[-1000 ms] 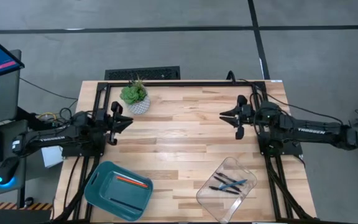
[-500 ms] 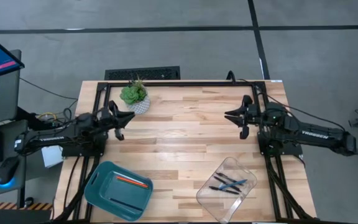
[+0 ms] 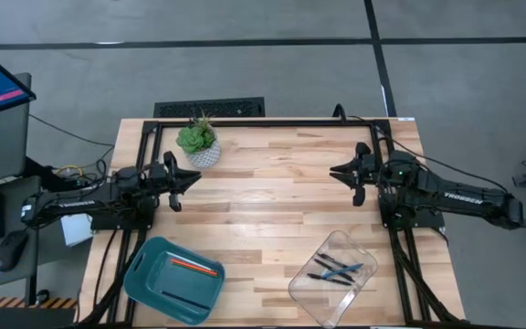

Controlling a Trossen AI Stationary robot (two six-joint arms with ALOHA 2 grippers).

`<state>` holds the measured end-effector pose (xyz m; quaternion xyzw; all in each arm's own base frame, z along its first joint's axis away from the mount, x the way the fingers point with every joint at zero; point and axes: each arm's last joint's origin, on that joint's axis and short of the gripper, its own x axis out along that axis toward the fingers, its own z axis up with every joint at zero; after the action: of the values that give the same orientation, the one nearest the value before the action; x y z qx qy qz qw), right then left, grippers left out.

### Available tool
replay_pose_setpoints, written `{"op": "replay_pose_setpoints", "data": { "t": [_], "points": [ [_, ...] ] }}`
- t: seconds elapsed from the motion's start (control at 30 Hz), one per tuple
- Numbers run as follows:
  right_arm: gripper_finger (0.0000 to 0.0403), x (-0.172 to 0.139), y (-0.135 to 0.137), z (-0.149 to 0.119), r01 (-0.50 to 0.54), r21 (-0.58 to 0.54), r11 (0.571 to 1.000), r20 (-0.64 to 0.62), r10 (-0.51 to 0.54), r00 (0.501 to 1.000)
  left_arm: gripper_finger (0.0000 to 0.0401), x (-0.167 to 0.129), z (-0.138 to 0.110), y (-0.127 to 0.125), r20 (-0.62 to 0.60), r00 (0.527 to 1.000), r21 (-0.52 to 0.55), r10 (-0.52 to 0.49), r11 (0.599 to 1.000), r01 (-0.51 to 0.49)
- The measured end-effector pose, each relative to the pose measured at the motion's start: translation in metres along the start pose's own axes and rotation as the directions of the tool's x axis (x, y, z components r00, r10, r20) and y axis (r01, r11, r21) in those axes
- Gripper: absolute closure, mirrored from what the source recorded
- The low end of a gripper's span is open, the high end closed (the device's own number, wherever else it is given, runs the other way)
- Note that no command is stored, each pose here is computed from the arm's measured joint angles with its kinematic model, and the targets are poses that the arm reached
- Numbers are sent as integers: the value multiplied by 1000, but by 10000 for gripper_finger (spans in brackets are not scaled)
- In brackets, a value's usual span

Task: Sort pens & pencils
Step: Return to Home Position

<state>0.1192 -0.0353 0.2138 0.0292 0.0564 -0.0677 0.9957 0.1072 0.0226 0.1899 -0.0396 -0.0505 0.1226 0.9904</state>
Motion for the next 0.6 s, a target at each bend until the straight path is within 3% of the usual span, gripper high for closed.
{"op": "replay_pose_setpoints", "data": {
  "t": [0.47,0.6],
  "points": [
    [307,1,5,-4,-33,5,999,-44,33,998,356,0,-3,-4,-26,999,-3,-28,1000,28],
    [307,1,7,-4,-1,-4,1000,-44,1,999,356,0,-3,-5,-29,999,5,-32,999,33]
  ]
}}
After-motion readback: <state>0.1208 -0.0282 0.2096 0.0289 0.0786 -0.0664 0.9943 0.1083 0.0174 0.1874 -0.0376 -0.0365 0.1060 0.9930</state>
